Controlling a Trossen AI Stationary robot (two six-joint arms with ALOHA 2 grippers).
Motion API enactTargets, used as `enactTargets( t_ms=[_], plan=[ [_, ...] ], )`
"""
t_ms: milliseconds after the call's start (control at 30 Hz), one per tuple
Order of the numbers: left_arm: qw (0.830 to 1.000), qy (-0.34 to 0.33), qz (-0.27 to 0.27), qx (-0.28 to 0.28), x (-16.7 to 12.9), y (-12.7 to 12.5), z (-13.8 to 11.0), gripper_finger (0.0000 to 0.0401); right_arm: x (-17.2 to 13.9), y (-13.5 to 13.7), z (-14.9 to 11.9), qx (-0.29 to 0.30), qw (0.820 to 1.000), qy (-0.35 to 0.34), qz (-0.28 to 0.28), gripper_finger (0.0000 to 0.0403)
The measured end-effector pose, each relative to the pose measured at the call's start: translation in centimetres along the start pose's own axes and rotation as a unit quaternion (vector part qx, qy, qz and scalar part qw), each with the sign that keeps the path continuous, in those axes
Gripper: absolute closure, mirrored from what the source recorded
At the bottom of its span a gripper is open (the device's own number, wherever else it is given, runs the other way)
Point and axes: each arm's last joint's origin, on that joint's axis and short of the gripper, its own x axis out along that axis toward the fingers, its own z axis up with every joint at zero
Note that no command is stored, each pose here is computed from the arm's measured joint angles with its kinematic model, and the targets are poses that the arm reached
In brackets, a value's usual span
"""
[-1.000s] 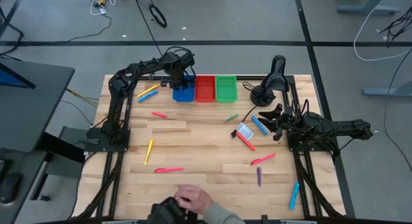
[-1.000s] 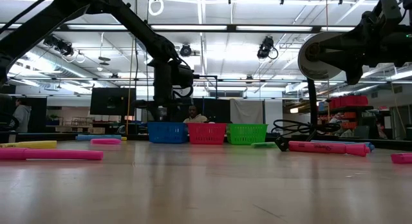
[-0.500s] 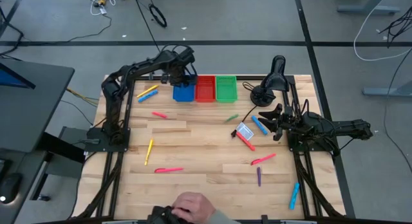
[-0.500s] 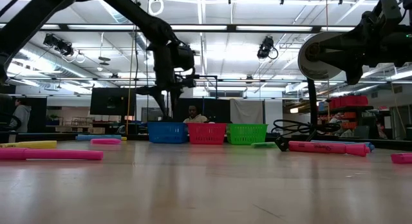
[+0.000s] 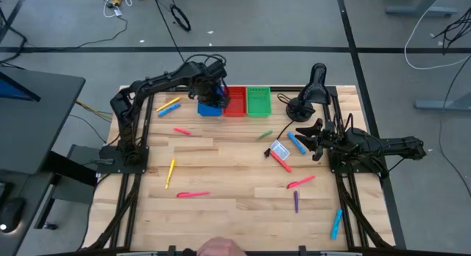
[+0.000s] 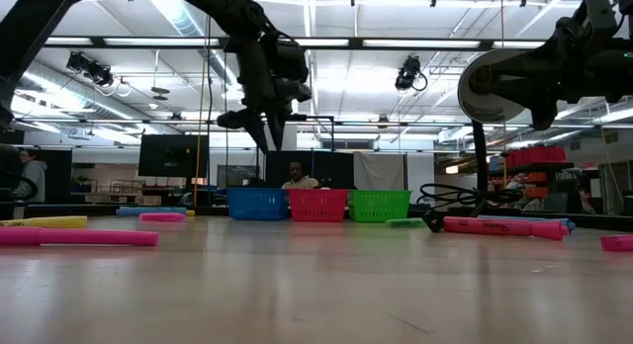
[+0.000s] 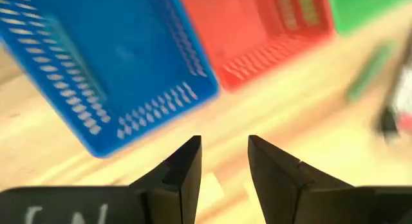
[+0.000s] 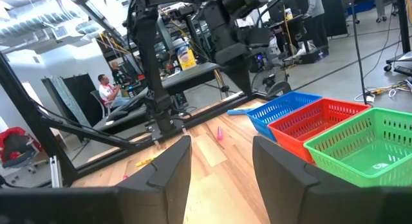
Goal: Pick & Place Markers
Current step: Put the pink pen into the blue bin
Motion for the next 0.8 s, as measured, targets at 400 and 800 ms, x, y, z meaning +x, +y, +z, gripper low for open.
enactTargets(
  t_ms=[400,800],
  plan=[
    [0.99,0.023,-0.018,0.14,-3.6,-3.2,-4.6,0.0268,0.0,0.0,0.0,0.0,1.0,0.0,0.0,0.0237],
    [0.943,0.012,-0.012,0.333,-5.7,-5.3,-7.9,0.0268,0.0,0.0,0.0,0.0,1.0,0.0,0.0,0.0237]
  ],
)
